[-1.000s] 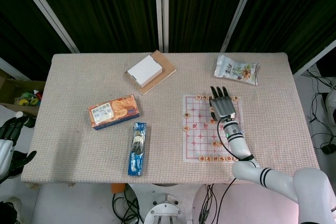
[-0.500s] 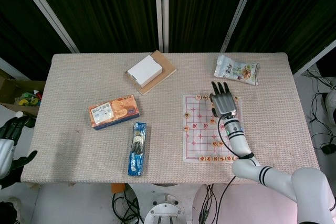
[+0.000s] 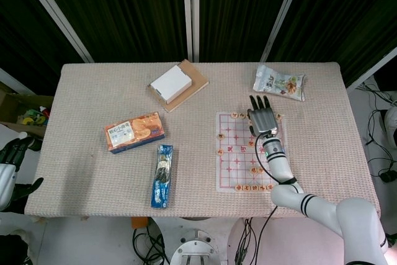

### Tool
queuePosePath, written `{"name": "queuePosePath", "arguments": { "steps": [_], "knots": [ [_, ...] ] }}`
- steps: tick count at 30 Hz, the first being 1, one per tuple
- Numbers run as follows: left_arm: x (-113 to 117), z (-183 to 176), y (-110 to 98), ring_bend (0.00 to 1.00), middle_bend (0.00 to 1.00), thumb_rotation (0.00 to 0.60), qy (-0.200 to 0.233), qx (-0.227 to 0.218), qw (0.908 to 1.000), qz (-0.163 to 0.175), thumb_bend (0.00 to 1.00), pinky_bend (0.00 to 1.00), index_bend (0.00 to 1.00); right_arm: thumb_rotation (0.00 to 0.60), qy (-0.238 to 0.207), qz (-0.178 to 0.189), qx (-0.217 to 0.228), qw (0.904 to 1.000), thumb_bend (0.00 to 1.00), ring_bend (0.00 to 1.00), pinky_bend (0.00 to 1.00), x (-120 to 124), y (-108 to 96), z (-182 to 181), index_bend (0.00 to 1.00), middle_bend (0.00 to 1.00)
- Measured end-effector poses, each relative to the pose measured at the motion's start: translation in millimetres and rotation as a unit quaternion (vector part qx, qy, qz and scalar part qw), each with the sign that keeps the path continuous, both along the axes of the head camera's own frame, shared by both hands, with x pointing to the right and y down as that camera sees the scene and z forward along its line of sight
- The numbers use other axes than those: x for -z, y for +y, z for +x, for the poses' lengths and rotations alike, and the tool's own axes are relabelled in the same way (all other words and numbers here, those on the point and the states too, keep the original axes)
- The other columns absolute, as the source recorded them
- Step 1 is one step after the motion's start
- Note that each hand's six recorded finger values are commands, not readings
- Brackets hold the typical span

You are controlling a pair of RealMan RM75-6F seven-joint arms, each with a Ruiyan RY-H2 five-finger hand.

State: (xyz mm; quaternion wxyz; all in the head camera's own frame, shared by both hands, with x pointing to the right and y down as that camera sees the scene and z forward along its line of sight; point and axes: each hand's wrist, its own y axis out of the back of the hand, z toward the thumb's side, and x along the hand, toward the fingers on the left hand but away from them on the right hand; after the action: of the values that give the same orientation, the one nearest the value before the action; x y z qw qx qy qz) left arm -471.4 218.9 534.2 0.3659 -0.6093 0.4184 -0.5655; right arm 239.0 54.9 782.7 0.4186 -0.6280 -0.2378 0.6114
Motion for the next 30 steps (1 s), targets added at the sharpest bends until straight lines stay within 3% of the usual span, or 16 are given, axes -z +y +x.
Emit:
{"name": "queuePosePath", "arguments": {
  "steps": [7,13,19,26,30],
  "knots": [
    [-2,1,0,0.09,0.12,0.6,-0.001,-0.001,1.0,-0.003,0.2,0.22,0.08,0.6,-0.007,-0.002,0.008,0.9999,0.3,0.0,0.0,2,-1,-1,0.39,0.06],
    [-2,2,0,0.09,0.12,0.6,-0.002,-0.002,1.0,-0.004,0.2,0.22,0.08,0.6,-0.01,0.004,0.015,0.9998,0.3,0.0,0.0,7,-2,0,0.37,0.06],
    [0,1,0,0.09,0.12,0.6,-0.001,0.0,1.0,0.0,0.2,0.22,0.08,0.6,-0.043,0.013,0.012,0.9989,0.29,0.0,0.0,22,0,-2,0.3,0.06],
    [3,0,0,0.09,0.12,0.6,0.003,0.002,1.0,0.003,0.2,0.22,0.08,0.6,-0.052,0.037,0.03,0.9975,0.28,0.0,0.0,70,28,34,0.02,0.0],
    [2,1,0,0.09,0.12,0.6,0.003,0.001,1.0,0.005,0.2,0.22,0.08,0.6,-0.017,0.041,0.0,0.999,0.34,0.0,0.0,109,56,92,0.0,0.0]
  ]
}}
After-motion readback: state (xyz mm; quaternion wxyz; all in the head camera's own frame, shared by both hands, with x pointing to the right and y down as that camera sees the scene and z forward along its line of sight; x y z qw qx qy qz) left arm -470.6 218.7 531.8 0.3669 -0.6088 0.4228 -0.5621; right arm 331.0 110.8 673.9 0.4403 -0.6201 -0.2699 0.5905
